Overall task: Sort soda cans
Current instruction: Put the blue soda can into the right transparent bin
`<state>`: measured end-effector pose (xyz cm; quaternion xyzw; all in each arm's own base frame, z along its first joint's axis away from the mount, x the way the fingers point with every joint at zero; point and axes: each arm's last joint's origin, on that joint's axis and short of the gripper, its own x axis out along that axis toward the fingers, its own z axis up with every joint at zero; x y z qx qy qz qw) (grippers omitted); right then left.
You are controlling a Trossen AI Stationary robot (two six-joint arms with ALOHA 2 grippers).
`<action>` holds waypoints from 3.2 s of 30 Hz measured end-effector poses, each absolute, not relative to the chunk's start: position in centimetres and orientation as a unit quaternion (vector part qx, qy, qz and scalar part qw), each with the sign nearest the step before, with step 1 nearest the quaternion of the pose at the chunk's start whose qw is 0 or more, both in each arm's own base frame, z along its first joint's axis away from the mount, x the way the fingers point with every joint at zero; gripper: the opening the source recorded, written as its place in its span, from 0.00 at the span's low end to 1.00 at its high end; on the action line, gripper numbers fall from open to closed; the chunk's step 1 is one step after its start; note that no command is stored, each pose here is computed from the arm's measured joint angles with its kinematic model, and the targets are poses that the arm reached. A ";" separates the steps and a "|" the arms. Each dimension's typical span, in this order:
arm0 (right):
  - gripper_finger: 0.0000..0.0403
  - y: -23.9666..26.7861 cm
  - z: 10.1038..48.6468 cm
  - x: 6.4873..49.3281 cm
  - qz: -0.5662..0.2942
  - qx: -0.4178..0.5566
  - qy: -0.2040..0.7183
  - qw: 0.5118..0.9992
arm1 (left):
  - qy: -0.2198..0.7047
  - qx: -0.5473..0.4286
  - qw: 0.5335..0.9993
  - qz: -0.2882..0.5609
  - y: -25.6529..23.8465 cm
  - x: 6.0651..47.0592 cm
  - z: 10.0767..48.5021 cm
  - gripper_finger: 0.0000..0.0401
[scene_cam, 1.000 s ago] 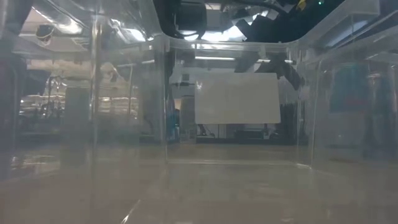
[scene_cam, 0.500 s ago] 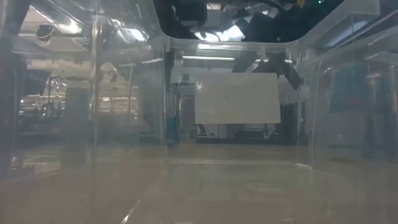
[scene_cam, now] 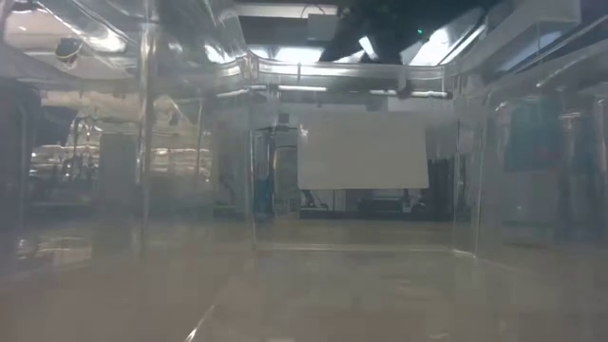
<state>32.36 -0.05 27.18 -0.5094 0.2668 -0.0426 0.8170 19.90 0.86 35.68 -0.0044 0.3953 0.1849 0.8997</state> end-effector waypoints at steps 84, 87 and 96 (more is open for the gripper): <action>0.85 -7.3 24.0 45.0 0.094 -0.294 0.362 0.880 | 0.207 0.029 0.959 0.189 -1.2 13.5 25.6 0.83; 0.85 -7.3 23.3 45.2 0.103 -0.289 0.365 0.879 | 0.210 0.030 0.959 0.189 -1.2 13.5 25.5 0.83; 0.85 -7.3 21.5 45.6 0.116 -0.280 0.382 0.873 | 0.211 0.031 0.959 0.189 -1.2 13.6 25.5 0.83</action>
